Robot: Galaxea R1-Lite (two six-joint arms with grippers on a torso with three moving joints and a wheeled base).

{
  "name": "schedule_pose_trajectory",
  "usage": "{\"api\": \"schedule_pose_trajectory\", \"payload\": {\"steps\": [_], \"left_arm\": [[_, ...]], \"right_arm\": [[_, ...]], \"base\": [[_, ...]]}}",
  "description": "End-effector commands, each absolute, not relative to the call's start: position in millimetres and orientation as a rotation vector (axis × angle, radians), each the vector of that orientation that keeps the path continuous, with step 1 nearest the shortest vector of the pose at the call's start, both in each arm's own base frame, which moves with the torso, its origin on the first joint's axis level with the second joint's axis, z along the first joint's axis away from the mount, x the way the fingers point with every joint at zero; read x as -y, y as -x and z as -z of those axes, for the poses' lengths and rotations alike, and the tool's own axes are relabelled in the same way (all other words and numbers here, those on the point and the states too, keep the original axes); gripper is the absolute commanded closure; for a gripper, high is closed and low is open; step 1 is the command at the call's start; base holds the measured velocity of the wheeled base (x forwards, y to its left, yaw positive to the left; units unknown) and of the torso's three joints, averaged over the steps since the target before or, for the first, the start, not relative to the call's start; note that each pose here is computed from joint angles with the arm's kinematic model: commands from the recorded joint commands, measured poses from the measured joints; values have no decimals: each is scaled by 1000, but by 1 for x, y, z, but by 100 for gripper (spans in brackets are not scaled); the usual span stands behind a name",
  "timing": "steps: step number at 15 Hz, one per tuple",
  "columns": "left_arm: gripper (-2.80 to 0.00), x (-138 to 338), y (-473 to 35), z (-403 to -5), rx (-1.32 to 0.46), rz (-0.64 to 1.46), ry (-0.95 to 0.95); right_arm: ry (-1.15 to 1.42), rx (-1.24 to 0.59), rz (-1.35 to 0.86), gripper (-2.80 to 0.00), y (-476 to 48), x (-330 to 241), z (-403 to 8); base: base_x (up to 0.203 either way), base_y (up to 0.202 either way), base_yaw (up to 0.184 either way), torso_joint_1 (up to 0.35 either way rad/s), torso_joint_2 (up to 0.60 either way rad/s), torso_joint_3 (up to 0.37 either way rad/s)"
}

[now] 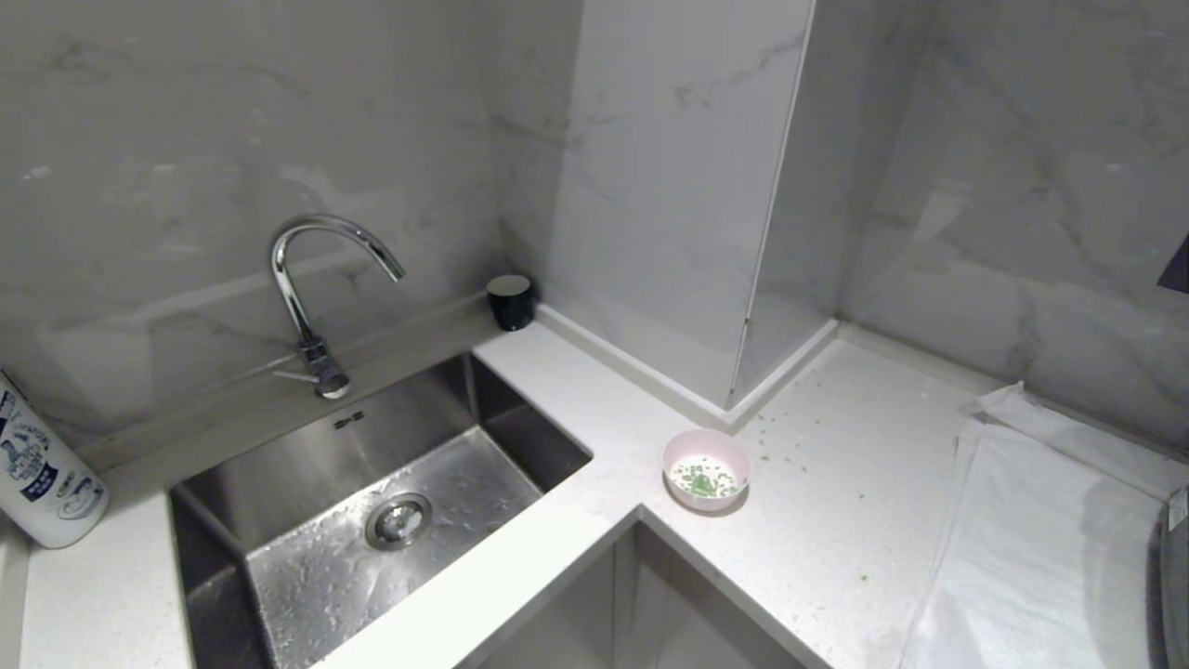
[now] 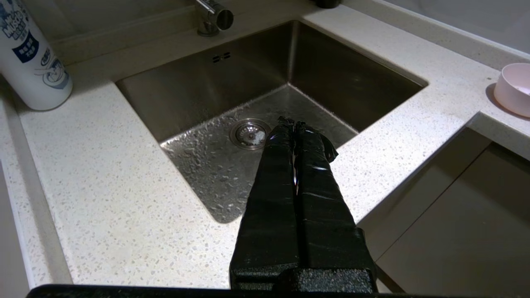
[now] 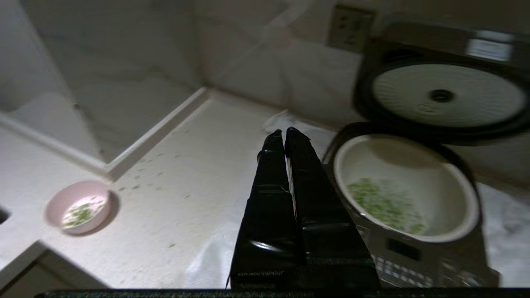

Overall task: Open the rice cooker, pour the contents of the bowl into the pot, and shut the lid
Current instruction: Turn on the tap

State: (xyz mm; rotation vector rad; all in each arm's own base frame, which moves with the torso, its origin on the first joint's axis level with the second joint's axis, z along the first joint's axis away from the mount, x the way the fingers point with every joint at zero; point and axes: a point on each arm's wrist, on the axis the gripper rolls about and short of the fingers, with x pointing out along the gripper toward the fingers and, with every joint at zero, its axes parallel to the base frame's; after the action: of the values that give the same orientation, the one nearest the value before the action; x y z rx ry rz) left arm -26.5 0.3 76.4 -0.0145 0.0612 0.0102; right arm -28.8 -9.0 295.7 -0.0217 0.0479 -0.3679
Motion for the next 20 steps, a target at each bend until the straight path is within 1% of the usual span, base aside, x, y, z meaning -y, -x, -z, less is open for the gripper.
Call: {"api": "schedule_pose_trajectory", "payload": {"steps": [1, 5, 8, 9, 11, 15, 17, 20], "left_arm": [[0, 0, 27, -76, -61, -11, 16], [0, 0, 27, -76, -61, -11, 16], [0, 0, 27, -76, -61, -11, 16], [0, 0, 27, -76, -61, -11, 16], [0, 0, 27, -76, -61, -11, 16], [0, 0, 27, -76, -61, -11, 16], [0, 0, 27, -76, -61, -11, 15], [0, 0, 27, -76, -61, -13, 15]], "right_arm": [[30, 51, 437, 0, 66, 5, -281], [24, 197, 395, 0, 110, 6, -255], [125, 258, 336, 0, 132, 7, -216], [150, 233, 326, 0, 128, 7, -203], [75, 190, 279, 0, 116, 6, -191], [19, -35, 57, 0, 71, 2, -139], [21, -61, -8, 0, 52, 0, -116], [108, -24, -32, 0, 25, -1, -77]], "base": [[0, 0, 0, 0, 0, 0], [0, 0, 0, 0, 0, 0], [0, 0, 0, 0, 0, 0], [0, 0, 0, 0, 0, 0], [0, 0, 0, 0, 0, 0], [0, 0, 0, 0, 0, 0], [0, 0, 0, 0, 0, 0], [0, 0, 0, 0, 0, 0]]}}
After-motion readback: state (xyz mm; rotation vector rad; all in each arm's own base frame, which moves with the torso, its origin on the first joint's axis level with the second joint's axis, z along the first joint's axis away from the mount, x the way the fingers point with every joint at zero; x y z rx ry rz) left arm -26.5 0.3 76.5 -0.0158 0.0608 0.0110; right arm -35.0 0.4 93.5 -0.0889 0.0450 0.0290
